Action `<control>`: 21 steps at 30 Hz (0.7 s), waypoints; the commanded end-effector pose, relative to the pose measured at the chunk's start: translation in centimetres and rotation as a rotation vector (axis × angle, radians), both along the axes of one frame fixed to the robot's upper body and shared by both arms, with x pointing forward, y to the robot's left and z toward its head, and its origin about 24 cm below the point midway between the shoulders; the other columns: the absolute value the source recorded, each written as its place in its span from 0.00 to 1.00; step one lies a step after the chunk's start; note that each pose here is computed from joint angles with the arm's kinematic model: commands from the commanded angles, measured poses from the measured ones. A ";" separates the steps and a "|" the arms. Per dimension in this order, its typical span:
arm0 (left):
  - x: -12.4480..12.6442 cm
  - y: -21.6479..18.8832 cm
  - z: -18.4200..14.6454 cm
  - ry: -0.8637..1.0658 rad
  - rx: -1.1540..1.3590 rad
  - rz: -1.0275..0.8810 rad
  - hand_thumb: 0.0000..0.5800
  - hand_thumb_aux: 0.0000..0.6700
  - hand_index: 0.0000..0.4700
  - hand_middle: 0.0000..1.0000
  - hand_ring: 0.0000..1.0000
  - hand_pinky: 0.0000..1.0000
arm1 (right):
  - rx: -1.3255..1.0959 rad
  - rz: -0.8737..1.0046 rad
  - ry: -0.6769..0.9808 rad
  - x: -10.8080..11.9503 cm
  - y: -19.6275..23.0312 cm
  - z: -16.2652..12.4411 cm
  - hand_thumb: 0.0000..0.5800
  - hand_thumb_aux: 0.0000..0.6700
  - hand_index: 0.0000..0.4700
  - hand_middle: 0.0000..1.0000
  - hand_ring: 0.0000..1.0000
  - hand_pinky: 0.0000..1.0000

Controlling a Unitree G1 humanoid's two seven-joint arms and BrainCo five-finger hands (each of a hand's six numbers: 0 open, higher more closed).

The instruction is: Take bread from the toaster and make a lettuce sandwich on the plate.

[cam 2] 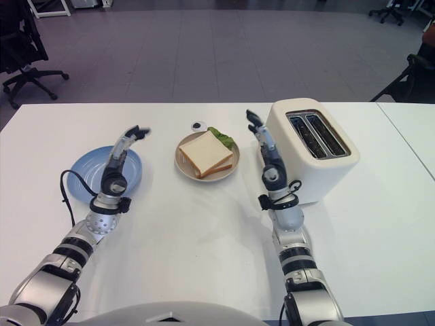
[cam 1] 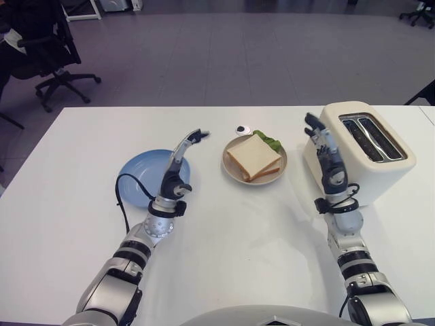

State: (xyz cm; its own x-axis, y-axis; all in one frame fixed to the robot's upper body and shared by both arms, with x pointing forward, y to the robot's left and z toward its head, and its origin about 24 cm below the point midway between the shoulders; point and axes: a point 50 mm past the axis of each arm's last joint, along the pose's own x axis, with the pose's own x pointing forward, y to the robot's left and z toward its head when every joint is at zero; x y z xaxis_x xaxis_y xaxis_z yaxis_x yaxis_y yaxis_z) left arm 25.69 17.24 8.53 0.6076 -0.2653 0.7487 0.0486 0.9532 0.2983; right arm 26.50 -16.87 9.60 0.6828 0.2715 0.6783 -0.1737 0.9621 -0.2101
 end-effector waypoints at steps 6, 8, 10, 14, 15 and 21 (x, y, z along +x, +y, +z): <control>-0.9 -0.5 1.2 0.006 -0.044 -0.088 0.00 0.00 0.00 0.03 0.03 0.03 | 0.002 0.068 0.019 -0.6 0.3 0.2 0.00 0.00 0.00 0.00 0.00 0.00; -0.9 -0.5 1.2 0.012 -0.042 -0.093 0.00 0.00 0.00 0.01 0.01 0.01 | -0.005 0.077 0.022 -0.6 0.5 0.1 0.00 0.00 0.00 0.00 0.00 0.00; -0.8 -0.6 1.2 0.017 -0.041 -0.096 0.00 0.00 0.00 0.00 0.00 0.00 | -0.009 0.081 0.023 -0.5 0.5 0.1 0.00 0.00 0.00 0.00 0.00 0.00; -0.5 -0.7 1.2 0.025 -0.039 -0.102 0.00 0.00 0.00 0.00 0.00 0.00 | -0.016 0.090 0.024 -0.4 0.7 0.1 0.00 0.00 0.00 0.00 0.00 0.00; -0.4 -0.7 1.2 0.026 -0.038 -0.103 0.00 0.00 0.00 0.00 0.00 0.00 | -0.016 0.091 0.025 -0.3 0.7 0.1 0.00 0.00 0.00 0.00 0.00 0.00; 0.3 -0.6 1.3 0.032 -0.032 -0.099 0.00 0.00 0.00 0.00 0.00 0.00 | -0.017 0.093 0.012 0.2 0.9 0.4 0.00 0.00 0.00 0.00 0.00 0.00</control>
